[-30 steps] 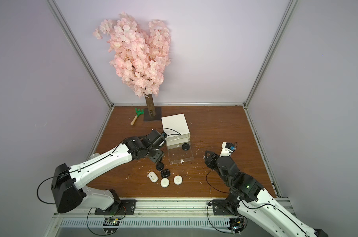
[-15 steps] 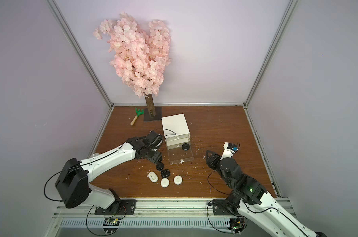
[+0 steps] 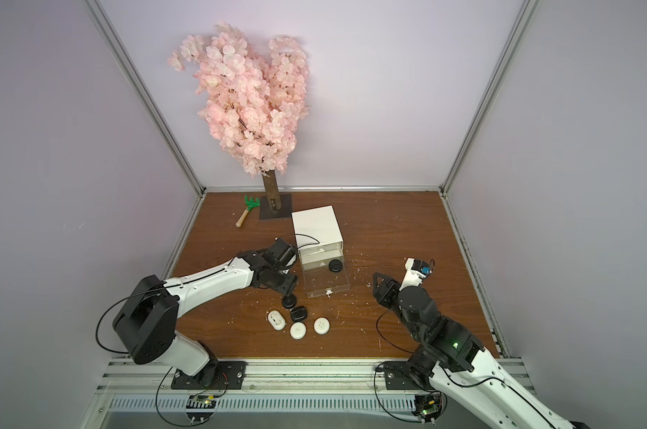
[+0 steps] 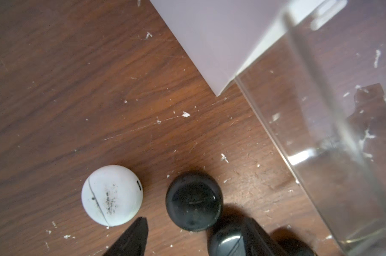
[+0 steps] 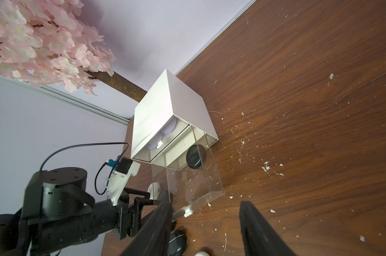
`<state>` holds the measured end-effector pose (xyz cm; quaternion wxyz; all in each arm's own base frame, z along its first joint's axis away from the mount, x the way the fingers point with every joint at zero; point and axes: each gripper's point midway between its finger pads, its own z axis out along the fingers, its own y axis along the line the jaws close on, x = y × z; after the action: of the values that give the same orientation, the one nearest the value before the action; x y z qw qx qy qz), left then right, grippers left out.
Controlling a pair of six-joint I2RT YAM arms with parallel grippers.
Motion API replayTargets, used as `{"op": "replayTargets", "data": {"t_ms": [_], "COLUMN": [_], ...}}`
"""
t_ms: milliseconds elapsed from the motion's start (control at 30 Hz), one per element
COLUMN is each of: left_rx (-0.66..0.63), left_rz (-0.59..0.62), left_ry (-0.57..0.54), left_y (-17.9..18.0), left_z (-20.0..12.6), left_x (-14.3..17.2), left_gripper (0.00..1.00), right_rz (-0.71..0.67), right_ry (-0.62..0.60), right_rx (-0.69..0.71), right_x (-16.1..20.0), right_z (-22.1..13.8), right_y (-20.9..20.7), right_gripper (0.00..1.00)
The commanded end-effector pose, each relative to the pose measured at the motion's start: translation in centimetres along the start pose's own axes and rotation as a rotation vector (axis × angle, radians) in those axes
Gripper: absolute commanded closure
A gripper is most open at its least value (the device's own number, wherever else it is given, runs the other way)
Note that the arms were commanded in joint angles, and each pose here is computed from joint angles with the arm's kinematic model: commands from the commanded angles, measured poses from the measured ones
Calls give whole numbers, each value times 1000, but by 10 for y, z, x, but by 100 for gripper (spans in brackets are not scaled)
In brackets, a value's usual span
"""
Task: Put the bluetooth earphones in the drawer according to color
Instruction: Pick up the Bluetooth earphone from the center of the board.
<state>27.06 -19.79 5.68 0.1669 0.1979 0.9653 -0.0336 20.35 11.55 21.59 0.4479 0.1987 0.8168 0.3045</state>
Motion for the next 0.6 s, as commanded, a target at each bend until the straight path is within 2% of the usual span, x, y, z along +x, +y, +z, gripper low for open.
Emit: {"op": "replayTargets", "data": {"t_ms": [0,567], "left_rx": [-14,-10], "left_rz": [-49,-68], "left_ry": [27,61], "left_y": [6,4], "left_z": [8,29], "left_x": [7,14], "left_gripper": [28,30], "right_rz": [-7,-18], "right_ry": [-26,-29], "right_rx": [-1,6], "right_x": [-8,-10], "right_z": [-3,-2], "right_y": [3,4], "right_gripper": [44,43]}}
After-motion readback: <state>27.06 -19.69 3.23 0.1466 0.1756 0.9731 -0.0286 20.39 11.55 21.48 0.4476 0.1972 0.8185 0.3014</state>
